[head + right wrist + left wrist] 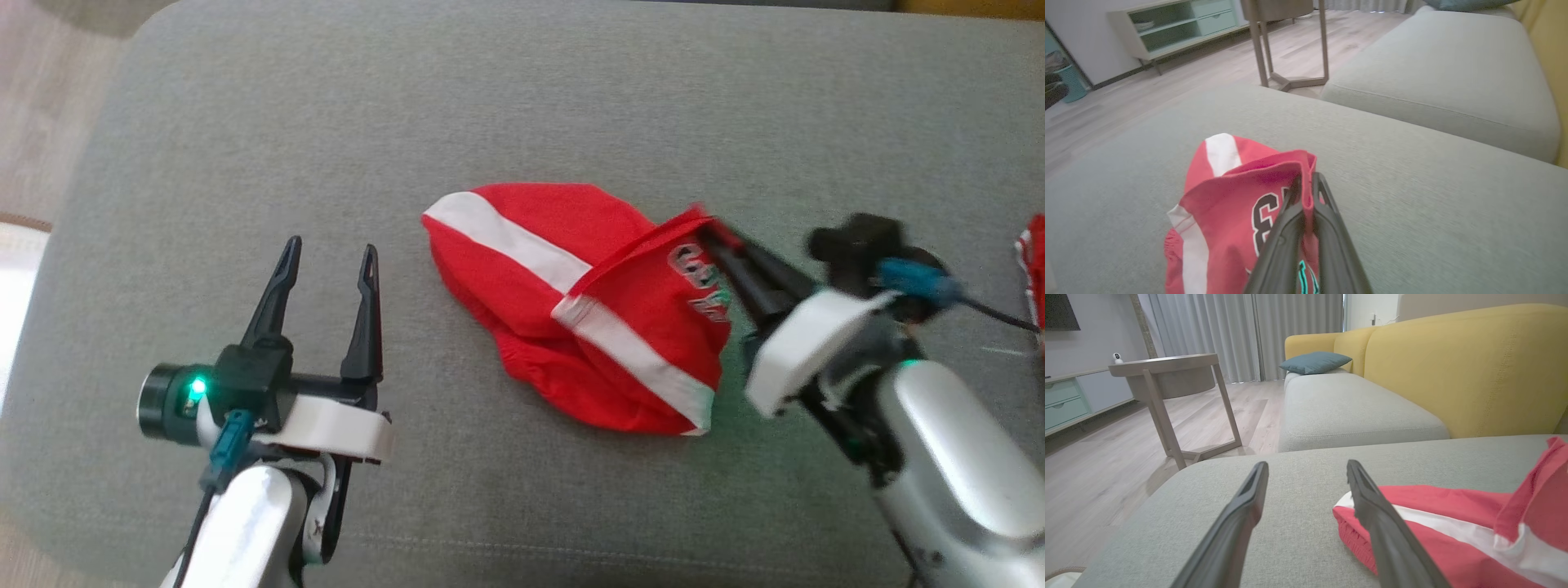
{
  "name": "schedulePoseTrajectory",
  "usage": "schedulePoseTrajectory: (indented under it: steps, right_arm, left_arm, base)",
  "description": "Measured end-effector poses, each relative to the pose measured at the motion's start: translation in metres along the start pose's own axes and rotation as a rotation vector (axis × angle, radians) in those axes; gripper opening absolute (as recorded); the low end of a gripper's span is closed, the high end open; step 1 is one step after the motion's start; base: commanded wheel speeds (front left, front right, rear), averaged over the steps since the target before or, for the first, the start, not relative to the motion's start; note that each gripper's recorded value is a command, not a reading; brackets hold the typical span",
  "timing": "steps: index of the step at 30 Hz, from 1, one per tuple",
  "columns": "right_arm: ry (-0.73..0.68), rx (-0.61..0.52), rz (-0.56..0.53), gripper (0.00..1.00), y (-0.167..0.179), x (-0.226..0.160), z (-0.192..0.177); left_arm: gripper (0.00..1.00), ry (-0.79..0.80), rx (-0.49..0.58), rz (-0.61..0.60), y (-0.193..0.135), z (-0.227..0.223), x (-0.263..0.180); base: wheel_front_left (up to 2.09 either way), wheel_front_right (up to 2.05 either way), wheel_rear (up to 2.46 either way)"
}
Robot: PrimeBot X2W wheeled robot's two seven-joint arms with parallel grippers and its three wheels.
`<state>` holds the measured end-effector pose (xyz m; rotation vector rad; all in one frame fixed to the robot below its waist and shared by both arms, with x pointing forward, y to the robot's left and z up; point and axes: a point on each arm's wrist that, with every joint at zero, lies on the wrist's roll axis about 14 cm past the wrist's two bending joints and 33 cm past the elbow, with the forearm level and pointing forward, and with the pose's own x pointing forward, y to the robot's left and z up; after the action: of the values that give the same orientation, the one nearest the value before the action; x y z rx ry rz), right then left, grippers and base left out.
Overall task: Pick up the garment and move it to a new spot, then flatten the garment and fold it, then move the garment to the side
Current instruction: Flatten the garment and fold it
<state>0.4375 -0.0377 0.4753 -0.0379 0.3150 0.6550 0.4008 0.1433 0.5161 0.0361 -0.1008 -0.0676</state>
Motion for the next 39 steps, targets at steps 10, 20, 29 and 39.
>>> schedulePoseTrajectory:
  steps: [10,20,29,39]
  right_arm:
    - [0.094,0.204,-0.358,0.0,-0.093,-0.066,-0.064]
    - [0.116,0.318,-0.583,1.0,-0.132,-0.112,-0.106]
    - [-0.216,0.183,-0.671,1.0,-0.148,-0.135,-0.028]
    - [-0.315,0.062,-0.582,1.0,-0.091,-0.149,0.01]
  left_arm:
    - [1.0,-0.003,-0.008,-0.057,-0.017,-0.002,0.008]
    - [1.0,0.004,-0.009,-0.093,-0.027,-0.007,0.014]
    - [1.0,-0.005,-0.005,-0.11,-0.033,-0.003,0.012]
    - [1.0,0.002,-0.001,-0.088,-0.028,-0.001,-0.006]
  base:
    - [0.0,0.0,0.0]
    - [0.0,0.0,0.0]
    - [0.0,0.0,0.0]
    - [0.0,0.0,0.0]
